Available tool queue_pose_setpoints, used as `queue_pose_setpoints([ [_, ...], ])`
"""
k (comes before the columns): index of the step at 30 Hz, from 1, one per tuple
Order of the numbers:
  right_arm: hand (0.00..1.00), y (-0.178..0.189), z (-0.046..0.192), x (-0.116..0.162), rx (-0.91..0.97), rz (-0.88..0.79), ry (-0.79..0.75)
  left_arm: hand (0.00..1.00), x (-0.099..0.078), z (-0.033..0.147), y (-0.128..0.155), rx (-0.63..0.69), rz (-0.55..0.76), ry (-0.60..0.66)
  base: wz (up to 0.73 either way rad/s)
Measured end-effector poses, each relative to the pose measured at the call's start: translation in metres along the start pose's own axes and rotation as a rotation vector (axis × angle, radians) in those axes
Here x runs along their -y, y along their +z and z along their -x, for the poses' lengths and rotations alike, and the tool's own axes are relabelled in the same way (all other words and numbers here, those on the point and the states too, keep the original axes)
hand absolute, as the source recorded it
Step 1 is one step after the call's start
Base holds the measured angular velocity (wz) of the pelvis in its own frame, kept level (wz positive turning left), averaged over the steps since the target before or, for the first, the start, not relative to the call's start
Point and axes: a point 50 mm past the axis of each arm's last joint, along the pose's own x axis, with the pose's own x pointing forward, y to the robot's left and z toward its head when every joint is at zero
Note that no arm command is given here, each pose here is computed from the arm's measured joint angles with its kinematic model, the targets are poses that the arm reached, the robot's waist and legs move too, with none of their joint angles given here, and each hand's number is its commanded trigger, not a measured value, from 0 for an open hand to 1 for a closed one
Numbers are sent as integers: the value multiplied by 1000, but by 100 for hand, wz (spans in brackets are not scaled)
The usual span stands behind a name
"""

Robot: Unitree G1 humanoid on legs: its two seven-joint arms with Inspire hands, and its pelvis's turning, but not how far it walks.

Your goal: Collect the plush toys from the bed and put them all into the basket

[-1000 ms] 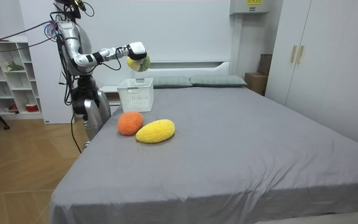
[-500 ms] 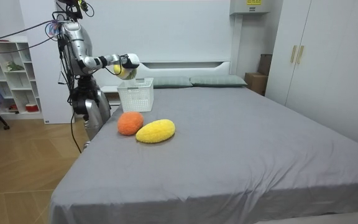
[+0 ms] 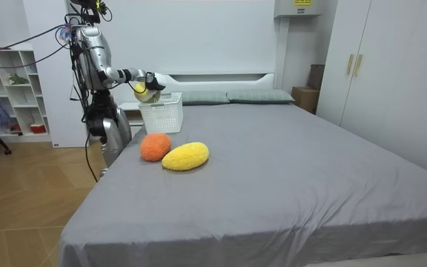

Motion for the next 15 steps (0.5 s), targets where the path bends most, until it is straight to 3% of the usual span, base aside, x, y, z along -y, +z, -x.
queue_pose_setpoints([
  [9, 100, 0, 0, 3, -4, 21, -14, 0, -3, 1, -16, -47, -7, -14, 0],
  [10, 80, 0, 0, 3, -4, 21, -14, 0, -3, 1, -18, -53, -6, -15, 4],
  [11, 53, -1, 0, 3, -5, 22, -15, 0, -3, 1, -19, -59, -4, -15, 4],
  [12, 5, -1, 0, 4, -6, 23, -16, 0, -3, 1, -20, -62, -2, -16, 3],
  [13, 0, -1, 1, 4, -6, 23, -17, 0, -4, 1, -20, -63, -2, -15, 0],
  [15, 0, -1, 1, 4, -6, 25, -25, 0, -4, 1, -20, -66, -2, -15, 0],
])
